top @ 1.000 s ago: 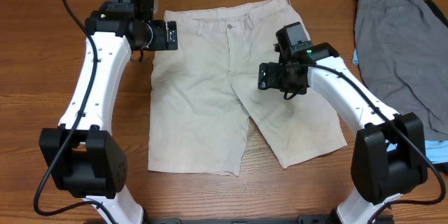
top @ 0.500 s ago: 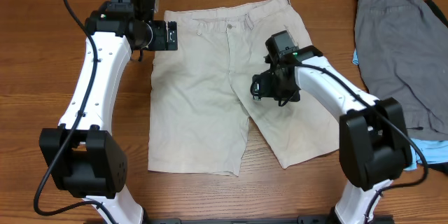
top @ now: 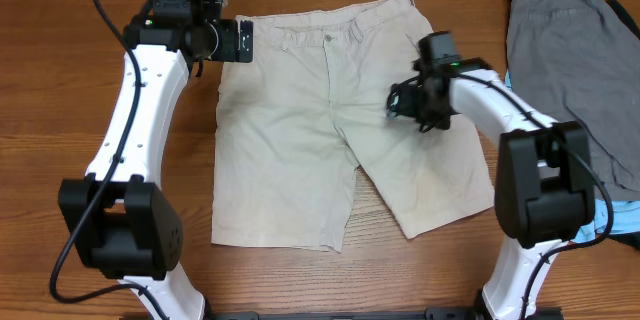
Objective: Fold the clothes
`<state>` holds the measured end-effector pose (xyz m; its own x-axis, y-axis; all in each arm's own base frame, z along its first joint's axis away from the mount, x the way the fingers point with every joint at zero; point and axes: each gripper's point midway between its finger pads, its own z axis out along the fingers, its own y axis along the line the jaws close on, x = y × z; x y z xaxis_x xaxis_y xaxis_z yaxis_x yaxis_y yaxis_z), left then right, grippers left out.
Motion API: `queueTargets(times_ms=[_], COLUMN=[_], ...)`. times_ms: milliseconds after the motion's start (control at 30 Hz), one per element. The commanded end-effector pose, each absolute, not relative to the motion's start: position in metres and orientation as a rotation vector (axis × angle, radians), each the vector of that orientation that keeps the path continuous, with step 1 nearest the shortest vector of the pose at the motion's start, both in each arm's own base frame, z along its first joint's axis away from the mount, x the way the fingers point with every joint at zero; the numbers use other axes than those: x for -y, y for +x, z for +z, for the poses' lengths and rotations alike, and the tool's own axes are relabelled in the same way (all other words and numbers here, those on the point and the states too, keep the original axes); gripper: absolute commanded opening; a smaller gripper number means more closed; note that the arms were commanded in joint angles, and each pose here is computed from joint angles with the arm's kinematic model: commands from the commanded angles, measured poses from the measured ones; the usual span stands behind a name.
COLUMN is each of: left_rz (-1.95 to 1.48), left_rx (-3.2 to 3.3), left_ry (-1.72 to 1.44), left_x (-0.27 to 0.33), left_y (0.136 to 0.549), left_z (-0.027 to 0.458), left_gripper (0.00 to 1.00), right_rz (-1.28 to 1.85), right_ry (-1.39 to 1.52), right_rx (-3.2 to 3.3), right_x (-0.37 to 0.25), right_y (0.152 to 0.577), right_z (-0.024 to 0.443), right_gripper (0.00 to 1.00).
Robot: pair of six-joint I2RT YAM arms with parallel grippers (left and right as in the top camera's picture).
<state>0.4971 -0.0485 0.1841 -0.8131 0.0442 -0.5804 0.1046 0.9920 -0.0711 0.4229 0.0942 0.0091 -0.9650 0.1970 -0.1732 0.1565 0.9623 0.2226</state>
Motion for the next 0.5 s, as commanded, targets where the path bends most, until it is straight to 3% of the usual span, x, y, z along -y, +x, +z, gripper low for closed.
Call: queueTargets(times_ms=[0,133,467], left_rz=[-0.109,-0.106,-0.073], left_rx=[-2.525,-2.495,-2.495], left_ry=[0.157,0.196,0.217], left_x=[0.049,0.051,0.037], left_y=[0.519,0.544,0.599], left_z=[0.15,0.123,0.045], left_gripper=[1.0,1.0,1.0], right_rz=[0.261,0.311,0.335], right_ry=[0.303,0.273,0.007], right_rx=[-2.979,-2.953,-2.805], right_x=[-0.059,-0.061,-0.099], right_y=[0.419,0.431,0.435], right_z=[-0.026,0.002,0.14], right_gripper=[0.86,0.88,0.95])
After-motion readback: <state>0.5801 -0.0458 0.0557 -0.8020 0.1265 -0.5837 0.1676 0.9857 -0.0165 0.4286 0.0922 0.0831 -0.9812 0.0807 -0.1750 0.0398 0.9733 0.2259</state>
